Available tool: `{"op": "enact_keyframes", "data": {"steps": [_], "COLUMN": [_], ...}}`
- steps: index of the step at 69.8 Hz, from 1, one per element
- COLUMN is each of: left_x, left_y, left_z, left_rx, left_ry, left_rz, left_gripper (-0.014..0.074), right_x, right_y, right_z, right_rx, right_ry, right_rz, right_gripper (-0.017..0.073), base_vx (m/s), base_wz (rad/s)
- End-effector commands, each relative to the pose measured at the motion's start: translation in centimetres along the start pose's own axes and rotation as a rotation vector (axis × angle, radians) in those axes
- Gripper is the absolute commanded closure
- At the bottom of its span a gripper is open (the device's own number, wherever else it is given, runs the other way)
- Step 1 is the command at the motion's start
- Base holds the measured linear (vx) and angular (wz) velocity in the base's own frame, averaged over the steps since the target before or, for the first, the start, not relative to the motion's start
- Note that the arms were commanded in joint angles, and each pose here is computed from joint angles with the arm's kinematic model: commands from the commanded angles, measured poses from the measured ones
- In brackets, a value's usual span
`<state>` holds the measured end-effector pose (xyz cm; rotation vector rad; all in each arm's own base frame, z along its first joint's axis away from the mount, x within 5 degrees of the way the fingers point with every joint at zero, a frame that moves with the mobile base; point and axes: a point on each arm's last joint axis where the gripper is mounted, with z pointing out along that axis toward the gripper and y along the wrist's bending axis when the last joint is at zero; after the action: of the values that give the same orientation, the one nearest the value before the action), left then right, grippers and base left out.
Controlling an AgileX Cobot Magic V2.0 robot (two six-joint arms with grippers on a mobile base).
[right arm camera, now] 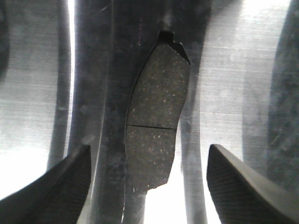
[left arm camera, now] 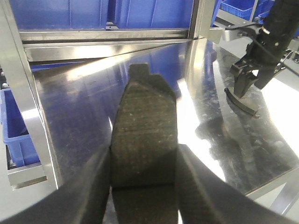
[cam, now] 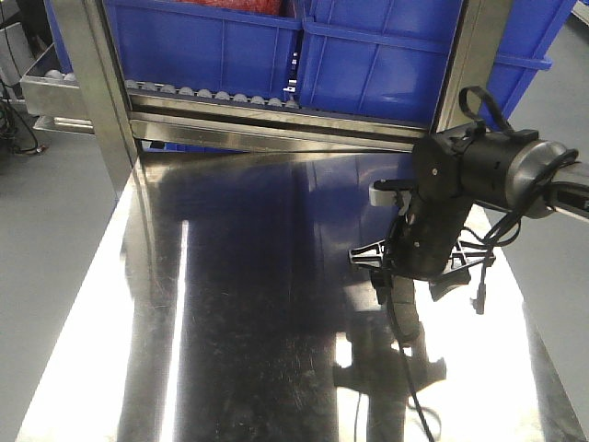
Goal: Move and align brake pads A on conveyor
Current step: 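Lower the right gripper, grasp the pad and lift it, then hold both pads raised and turn the base away from the table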
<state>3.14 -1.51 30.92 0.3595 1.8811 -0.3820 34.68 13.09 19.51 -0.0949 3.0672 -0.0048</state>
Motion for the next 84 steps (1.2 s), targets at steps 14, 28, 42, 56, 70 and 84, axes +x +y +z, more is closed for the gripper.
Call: {"op": "enact_keyframes", "data": {"steps": [14, 28, 42, 56, 70, 84], "left_x": [-1.4, -1.4, -1.4, -1.4, -1.4, -1.4], "left_y": [-0.2, -0.2, -0.2, -0.2, -0.2, -0.2], "left_z": [-0.2, -0.2, -0.2, -0.2, -0.2, -0.2], "left_rx": [0.020, 0.020, 0.020, 0.020, 0.020, 0.020], "left_ry": [-0.097, -0.095, -0.095, -0.095, -0.095, -0.095], "left_rz": [-0.002, -0.002, -0.002, -0.002, -0.002, -0.002], "left_gripper": [0.0600, 0.0600, 0.0600, 0.0600, 0.0600, 0.0600], "right_x": [-1.0, -1.5, -1.8, -2.0, -1.5, 1.1], "right_y": [0.0, 0.2, 0.3, -0.1, -3.6, -8.4], "right_z": [0.5, 1.7, 1.7, 0.6, -2.4, -5.9], "right_rx": [-0.002, -0.006, -0.014, 0.011, -0.072, -0.060], "right_ry": [-0.035, -0.047, -0.082, -0.139, -0.189, -0.270], "right_rz": [0.003, -0.020, -0.022, -0.048, 0.028, -0.018], "right_gripper": [0.0052, 0.0109, 0.0398, 0.0571, 0.0563, 0.0561], "base_vx": [0.00, 0.00, 0.00, 0.00, 0.00, 0.00], "base_wz": [0.00, 0.00, 0.00, 0.00, 0.00, 0.00]}}
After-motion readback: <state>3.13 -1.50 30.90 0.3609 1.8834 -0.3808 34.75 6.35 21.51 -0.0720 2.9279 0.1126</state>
